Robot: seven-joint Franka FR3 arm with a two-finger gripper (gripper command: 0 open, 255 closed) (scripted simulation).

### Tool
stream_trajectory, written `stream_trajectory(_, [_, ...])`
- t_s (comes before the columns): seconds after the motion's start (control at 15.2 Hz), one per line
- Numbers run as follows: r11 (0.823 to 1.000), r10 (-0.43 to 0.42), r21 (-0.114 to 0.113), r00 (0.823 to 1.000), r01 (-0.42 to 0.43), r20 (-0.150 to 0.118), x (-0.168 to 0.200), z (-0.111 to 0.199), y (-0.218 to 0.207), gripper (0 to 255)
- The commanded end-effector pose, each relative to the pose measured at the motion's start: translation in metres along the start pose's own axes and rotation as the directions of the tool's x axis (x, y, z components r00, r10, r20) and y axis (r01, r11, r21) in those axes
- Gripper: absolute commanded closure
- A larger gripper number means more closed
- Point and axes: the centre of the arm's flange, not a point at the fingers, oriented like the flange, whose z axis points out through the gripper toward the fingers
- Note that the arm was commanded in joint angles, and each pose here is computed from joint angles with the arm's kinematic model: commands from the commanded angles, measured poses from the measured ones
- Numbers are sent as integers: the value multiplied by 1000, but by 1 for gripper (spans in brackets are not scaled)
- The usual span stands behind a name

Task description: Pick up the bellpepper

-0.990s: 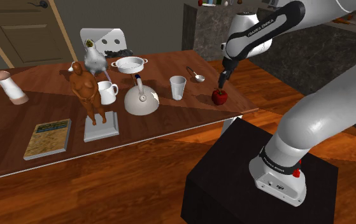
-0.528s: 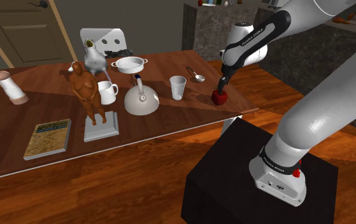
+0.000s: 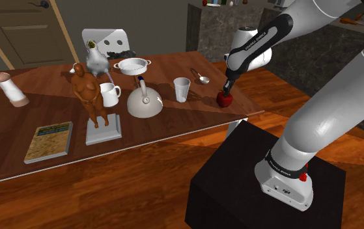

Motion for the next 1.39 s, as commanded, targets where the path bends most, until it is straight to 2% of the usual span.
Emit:
stream_trajectory(0.0, [1000,0,0,1000,0,0,0,0,0,255])
stream_trajectory(0.26, [1000,0,0,1000,0,0,0,0,0,255])
stream_trajectory(1.32, [1000,0,0,1000,0,0,5,-79,8,255])
